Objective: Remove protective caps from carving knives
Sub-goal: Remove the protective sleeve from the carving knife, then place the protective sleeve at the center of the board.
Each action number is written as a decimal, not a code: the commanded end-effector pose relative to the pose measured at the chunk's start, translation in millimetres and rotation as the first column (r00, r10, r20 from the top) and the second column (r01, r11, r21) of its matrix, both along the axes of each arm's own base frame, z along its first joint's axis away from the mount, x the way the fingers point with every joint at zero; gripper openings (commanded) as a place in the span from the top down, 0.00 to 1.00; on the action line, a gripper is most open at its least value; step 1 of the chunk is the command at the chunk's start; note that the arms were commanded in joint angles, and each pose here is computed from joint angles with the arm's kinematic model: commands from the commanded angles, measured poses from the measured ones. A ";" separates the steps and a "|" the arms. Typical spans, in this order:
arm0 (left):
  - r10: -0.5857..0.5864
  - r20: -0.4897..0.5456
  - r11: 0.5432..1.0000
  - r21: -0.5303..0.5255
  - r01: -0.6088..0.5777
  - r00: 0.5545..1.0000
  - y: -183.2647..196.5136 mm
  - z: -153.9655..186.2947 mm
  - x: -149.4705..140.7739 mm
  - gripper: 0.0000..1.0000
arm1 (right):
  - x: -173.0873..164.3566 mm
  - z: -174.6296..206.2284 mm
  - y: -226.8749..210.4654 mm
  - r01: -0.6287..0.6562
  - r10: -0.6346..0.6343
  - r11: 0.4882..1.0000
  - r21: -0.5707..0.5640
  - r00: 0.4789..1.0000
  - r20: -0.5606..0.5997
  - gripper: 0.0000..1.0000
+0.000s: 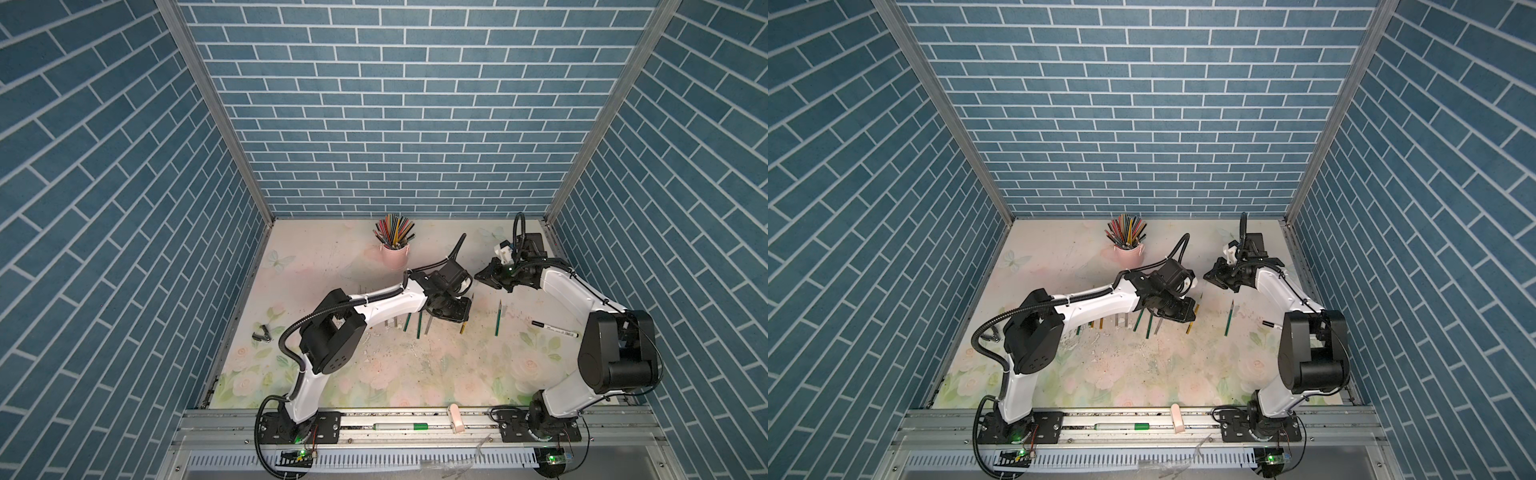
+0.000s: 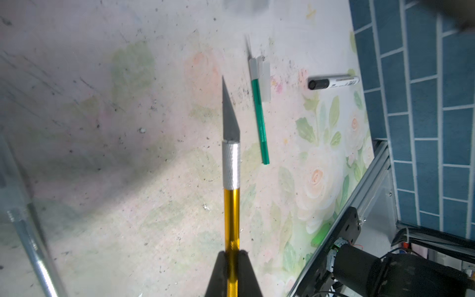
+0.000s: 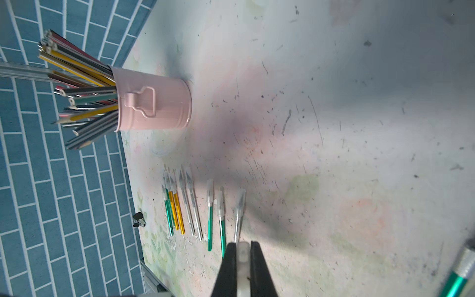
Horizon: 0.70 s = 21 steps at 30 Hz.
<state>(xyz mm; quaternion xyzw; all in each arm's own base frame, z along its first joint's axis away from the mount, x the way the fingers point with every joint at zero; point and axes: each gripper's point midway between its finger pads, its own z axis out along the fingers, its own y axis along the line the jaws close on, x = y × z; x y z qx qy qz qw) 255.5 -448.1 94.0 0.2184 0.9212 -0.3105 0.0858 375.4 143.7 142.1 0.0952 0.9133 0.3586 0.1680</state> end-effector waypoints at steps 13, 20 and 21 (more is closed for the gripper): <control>0.088 0.003 0.996 0.010 -0.088 0.996 27.6 -4.3 11.9 1.00 | -22.0 -40.8 -31.1 -0.033 0.005 0.975 -0.220 0.992 -0.125 1.00; 0.093 0.011 0.996 -0.007 -0.093 0.996 27.3 1.8 26.2 1.00 | -45.1 -70.8 -38.5 -0.058 0.001 0.962 -0.266 0.978 -0.208 0.96; 0.092 0.013 0.996 -0.010 -0.092 0.996 26.6 2.2 27.6 1.00 | -46.7 -73.4 -39.8 -0.058 -0.002 0.960 -0.273 0.977 -0.215 0.94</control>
